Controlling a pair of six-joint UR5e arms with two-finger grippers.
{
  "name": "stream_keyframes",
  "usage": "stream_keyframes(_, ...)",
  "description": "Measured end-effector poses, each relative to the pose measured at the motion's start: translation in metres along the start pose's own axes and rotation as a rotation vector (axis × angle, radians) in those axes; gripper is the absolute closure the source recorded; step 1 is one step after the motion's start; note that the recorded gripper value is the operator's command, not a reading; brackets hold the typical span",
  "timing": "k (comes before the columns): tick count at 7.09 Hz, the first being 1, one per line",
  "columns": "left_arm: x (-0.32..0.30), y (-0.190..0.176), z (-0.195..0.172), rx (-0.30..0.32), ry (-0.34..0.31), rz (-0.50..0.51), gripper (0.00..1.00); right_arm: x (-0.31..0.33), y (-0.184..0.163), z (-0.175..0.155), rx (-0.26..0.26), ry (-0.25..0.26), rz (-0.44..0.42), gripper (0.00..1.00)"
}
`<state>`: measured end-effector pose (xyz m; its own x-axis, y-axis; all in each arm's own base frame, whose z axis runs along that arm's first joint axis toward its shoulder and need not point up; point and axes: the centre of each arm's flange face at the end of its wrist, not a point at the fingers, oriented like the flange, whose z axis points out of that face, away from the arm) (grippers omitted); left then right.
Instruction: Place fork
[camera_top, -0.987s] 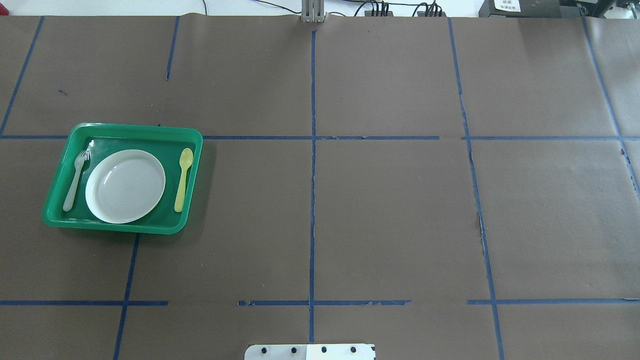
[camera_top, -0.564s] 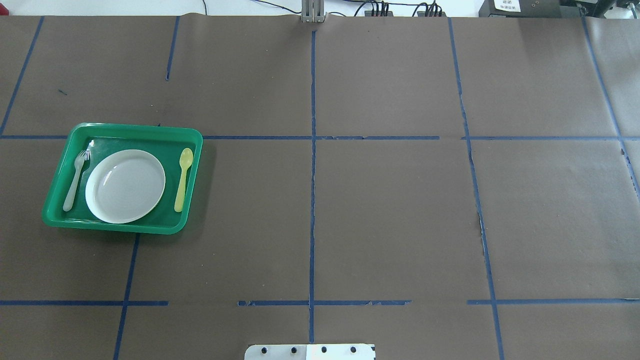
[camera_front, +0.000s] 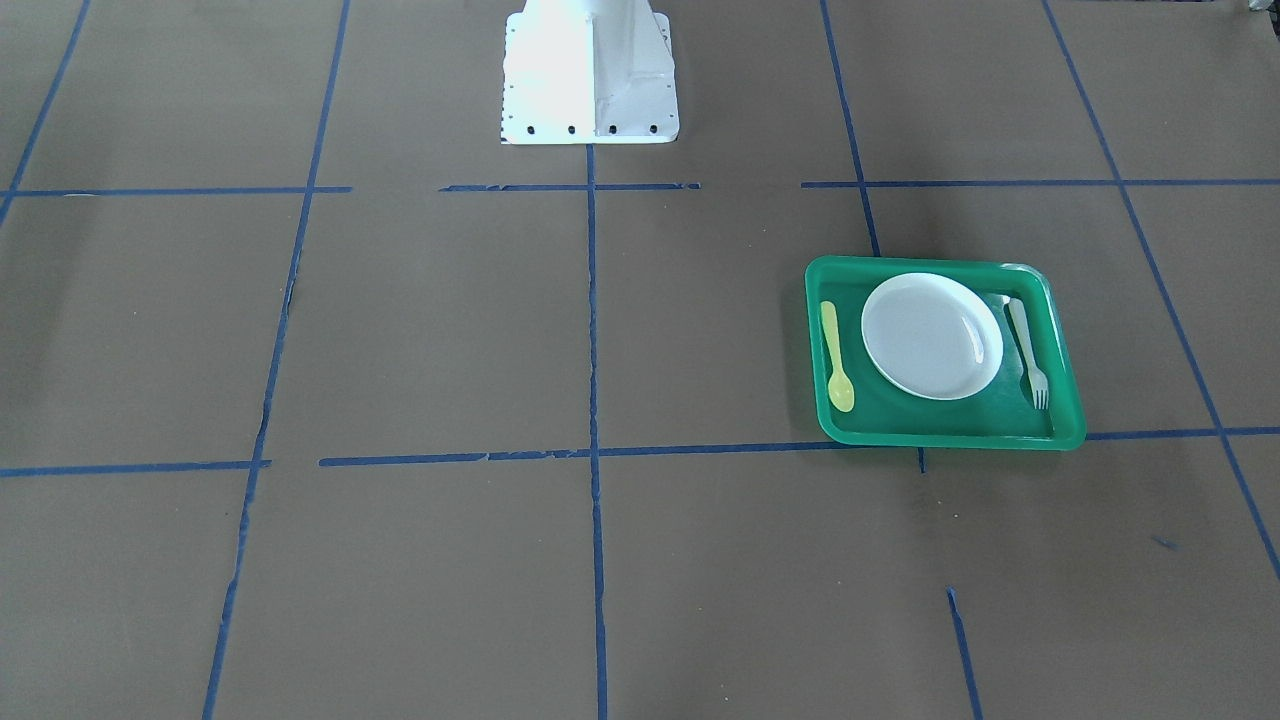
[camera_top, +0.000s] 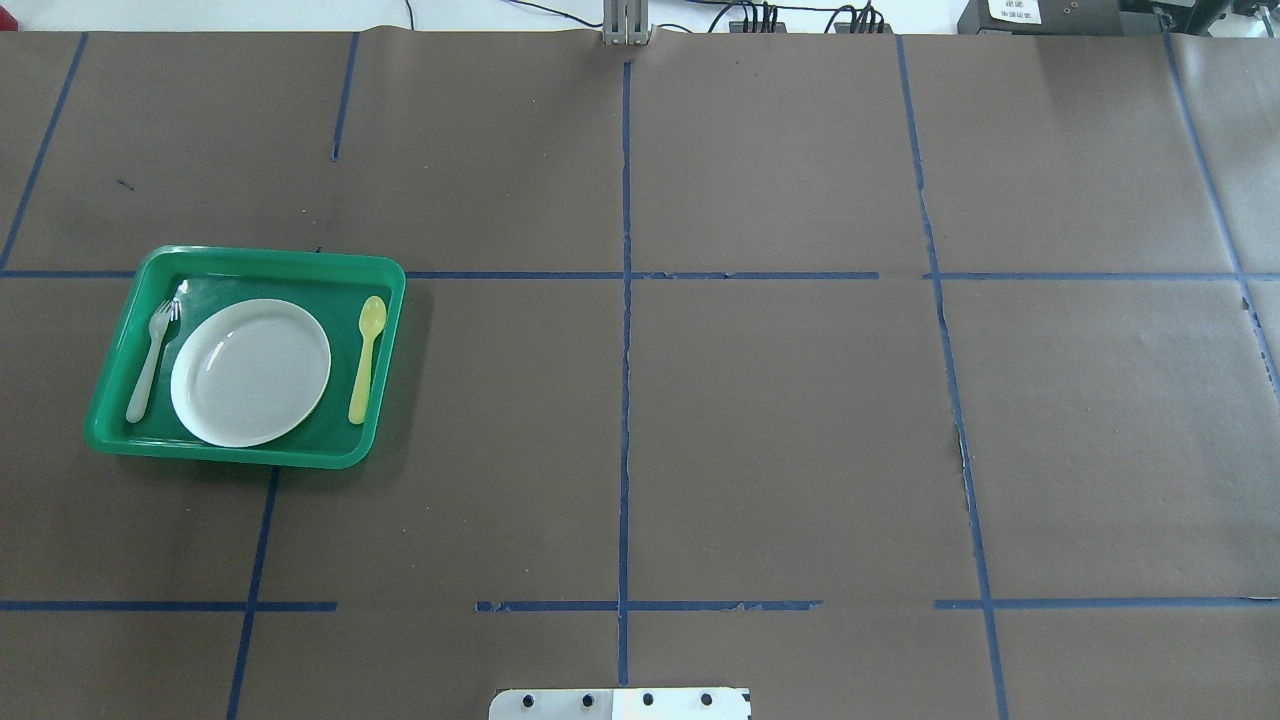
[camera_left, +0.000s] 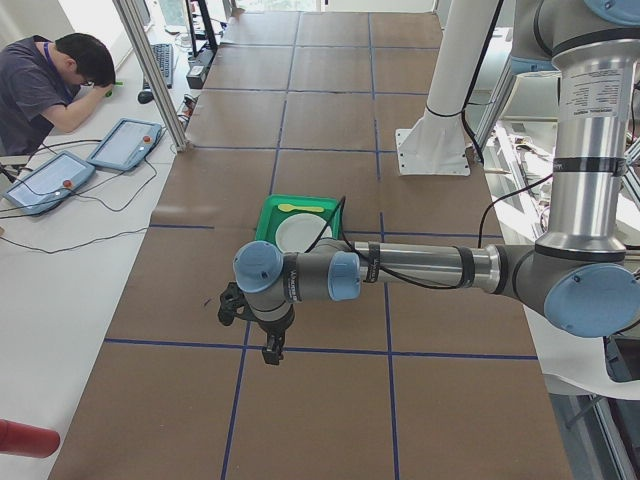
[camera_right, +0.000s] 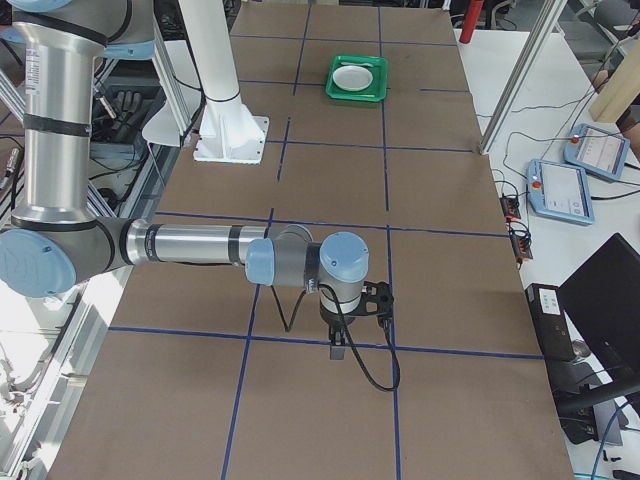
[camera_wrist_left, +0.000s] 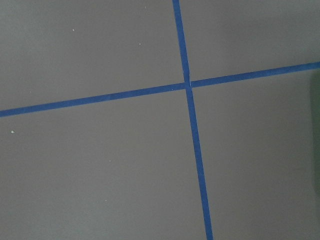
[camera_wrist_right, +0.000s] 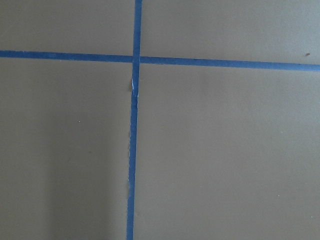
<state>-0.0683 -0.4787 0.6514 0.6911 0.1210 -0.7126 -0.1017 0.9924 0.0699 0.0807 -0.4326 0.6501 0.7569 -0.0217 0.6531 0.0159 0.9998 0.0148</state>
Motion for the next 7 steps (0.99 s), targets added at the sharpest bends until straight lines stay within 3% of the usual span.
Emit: stream_keyframes(7, 0.0001, 0.0009, -0.0012, 0.003, -0.002, -0.001, 0.0, 0.0, 0.0, 0.0, 0.0, 0.0, 0.001, 0.0)
